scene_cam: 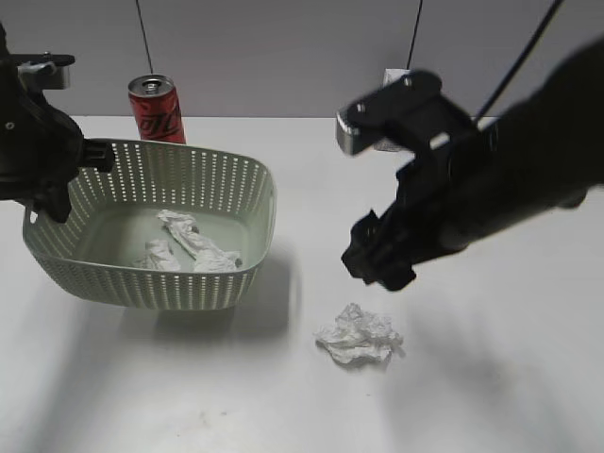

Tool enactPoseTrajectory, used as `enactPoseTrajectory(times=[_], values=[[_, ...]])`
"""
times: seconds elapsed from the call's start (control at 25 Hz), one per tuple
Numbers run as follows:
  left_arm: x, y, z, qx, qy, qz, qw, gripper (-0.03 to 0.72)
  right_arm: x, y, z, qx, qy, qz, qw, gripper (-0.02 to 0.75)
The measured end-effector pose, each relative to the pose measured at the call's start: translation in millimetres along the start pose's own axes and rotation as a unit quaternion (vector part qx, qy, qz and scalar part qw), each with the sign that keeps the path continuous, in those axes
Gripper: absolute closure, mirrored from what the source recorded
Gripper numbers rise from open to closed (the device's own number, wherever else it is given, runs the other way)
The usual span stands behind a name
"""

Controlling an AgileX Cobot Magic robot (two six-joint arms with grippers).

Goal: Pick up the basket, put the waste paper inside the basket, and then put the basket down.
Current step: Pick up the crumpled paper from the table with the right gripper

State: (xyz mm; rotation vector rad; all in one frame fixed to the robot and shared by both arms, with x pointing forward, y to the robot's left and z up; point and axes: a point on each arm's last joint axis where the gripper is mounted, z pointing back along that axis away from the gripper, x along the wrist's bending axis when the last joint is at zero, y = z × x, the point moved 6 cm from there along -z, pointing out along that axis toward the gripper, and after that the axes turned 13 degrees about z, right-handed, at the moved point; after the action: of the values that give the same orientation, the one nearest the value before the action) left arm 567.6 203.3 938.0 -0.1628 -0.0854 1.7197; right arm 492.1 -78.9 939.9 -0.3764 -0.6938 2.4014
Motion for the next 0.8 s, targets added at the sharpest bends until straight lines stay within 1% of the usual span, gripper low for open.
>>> enactPoseTrajectory(times=[0.12, 0.2, 0.28, 0.44, 0.6, 0.64, 0.72, 0.8], values=[[0.8, -0.1, 0.0, 0.001, 0.001, 0.003, 1.000, 0.689, 1.6, 22.9, -23.7, -0.030, 0.016, -0.009, 0.999, 0.155], [-0.3, 0.5, 0.0, 0.003, 0.004, 0.005, 1.000, 0.689, 1.2, 28.3, -34.2, -0.047, 0.023, -0.012, 0.999, 0.156], [-1.8, 1.1, 0.0, 0.005, 0.009, 0.009, 1.000, 0.689, 1.1, 32.0, -45.6, -0.047, 0.025, -0.012, 0.998, 0.156], [-4.9, 2.6, -0.1, 0.010, 0.020, 0.016, 1.000, 0.689, 2.8, 45.8, -70.8, -0.022, 0.022, -0.013, 0.999, 0.156], [-5.3, 2.6, -0.1, 0.010, 0.021, 0.017, 1.000, 0.689, 5.3, 59.0, -84.3, 0.005, 0.016, -0.013, 1.000, 0.164], [-5.4, 2.3, -0.1, 0.009, 0.021, 0.017, 1.000, 0.689, 5.4, 59.3, -84.5, 0.006, 0.016, -0.013, 1.000, 0.178], [-6.1, 1.1, -0.1, 0.005, 0.024, 0.017, 1.000, 0.689, 5.3, 59.2, -84.5, 0.005, 0.016, -0.014, 1.000, 0.231], [-6.7, 0.0, -0.1, 0.001, 0.026, 0.017, 1.000, 0.689, 5.5, 59.6, -84.5, 0.007, 0.016, -0.014, 1.000, 0.325]])
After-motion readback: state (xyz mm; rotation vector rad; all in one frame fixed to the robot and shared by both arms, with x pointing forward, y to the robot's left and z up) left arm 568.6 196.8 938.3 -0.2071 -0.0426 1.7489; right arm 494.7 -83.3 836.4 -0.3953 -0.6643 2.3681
